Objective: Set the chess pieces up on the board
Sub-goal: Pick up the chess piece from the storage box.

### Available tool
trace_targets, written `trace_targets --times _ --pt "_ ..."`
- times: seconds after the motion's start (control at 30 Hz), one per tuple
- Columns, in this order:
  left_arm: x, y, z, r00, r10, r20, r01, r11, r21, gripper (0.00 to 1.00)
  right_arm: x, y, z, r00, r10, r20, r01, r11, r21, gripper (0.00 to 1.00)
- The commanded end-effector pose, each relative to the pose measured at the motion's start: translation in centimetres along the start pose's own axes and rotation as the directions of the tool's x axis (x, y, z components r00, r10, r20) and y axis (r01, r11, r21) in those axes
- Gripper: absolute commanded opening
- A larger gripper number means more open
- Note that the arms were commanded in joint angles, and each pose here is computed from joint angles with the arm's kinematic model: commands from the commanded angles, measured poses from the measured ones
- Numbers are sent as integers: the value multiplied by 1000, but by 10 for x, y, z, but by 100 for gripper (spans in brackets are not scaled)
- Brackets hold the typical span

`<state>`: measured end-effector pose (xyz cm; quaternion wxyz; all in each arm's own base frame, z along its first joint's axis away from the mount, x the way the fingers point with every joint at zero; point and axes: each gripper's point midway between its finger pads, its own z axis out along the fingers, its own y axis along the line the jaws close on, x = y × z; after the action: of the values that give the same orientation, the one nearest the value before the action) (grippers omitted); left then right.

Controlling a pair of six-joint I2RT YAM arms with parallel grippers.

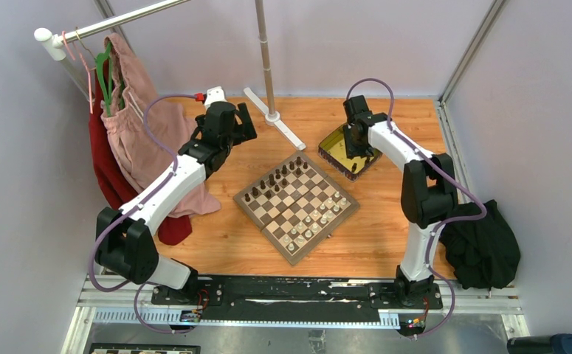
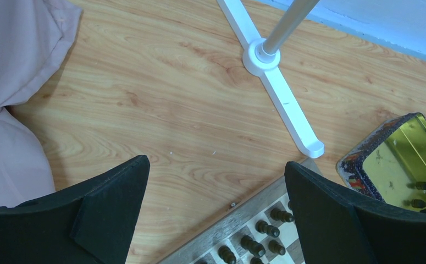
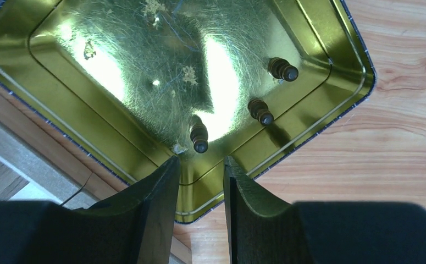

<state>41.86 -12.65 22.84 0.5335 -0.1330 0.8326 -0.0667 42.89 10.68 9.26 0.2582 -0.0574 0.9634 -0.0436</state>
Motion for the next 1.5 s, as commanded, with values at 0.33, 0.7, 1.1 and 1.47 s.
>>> trace_targets --times 0.33,0.7,1.1,1.47 --pt "-12 -8 2 1000 -6 30 5 1000 16 100 21 -3 34 996 38 -87 -39 999 -16 39" --pt "-9 -9 6 1000 -7 23 6 1000 11 100 29 -5 45 992 47 -117 -50 998 -23 38" --pt "-9 -10 9 1000 -3 20 3 1000 8 100 34 -2 51 989 48 -139 -55 998 -44 27" --pt "-14 -14 9 1000 -1 22 1 1000 18 100 23 -4 42 993 48 -112 -53 998 -43 0"
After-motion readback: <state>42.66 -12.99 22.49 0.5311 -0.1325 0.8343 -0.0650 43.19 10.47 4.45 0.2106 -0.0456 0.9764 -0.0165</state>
